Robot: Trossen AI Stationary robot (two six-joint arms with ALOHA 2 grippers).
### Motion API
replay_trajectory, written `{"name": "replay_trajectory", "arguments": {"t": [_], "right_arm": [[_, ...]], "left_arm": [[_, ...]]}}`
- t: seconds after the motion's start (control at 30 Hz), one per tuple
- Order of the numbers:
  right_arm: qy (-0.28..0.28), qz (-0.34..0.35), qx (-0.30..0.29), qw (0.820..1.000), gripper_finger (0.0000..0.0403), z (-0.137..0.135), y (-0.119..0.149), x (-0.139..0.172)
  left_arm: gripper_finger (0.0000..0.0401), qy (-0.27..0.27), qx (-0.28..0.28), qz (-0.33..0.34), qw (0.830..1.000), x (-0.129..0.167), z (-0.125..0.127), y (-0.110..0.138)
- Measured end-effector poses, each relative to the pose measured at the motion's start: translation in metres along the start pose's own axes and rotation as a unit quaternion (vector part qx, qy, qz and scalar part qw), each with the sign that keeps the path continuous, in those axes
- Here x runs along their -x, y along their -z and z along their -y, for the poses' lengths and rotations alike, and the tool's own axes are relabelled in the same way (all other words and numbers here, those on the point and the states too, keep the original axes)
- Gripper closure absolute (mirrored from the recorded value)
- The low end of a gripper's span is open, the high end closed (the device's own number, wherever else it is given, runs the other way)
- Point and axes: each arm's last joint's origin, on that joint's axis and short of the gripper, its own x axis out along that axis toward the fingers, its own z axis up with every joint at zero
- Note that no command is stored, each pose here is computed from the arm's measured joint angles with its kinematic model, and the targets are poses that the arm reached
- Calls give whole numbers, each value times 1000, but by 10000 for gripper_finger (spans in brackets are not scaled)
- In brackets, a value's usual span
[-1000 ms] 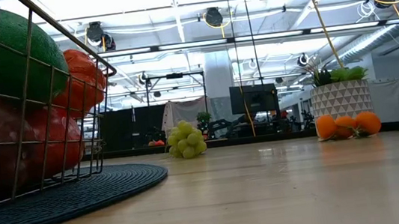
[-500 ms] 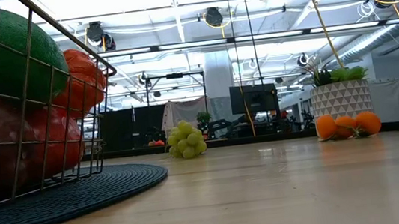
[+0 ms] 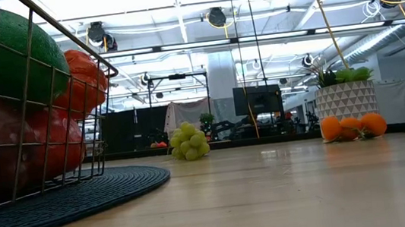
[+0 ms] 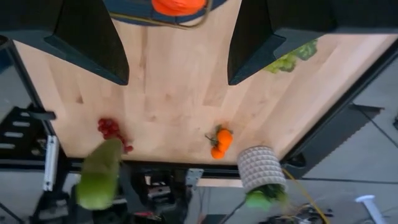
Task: Build produce basket
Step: Put the cucumber into the gold wire basket
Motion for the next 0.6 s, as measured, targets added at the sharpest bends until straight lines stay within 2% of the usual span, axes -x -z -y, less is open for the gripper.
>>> {"name": "replay_trajectory", "arguments": {"t": [0.13,0.23,0.47,0.6], "right_arm": [[-7,-3,47,999,261,3,-3,-11],[-29,4,88,996,261,2,-16,-27],[-45,-4,189,981,261,-5,-43,-78],[-64,-1,225,972,261,-9,-43,-112]], "left_arm": [[128,-10,7,6,1000,2,-7,-3],[128,-13,8,9,1000,4,-10,-4],[128,-49,21,-1,999,13,-22,-1],[128,-71,45,-10,996,19,-29,3]]}}
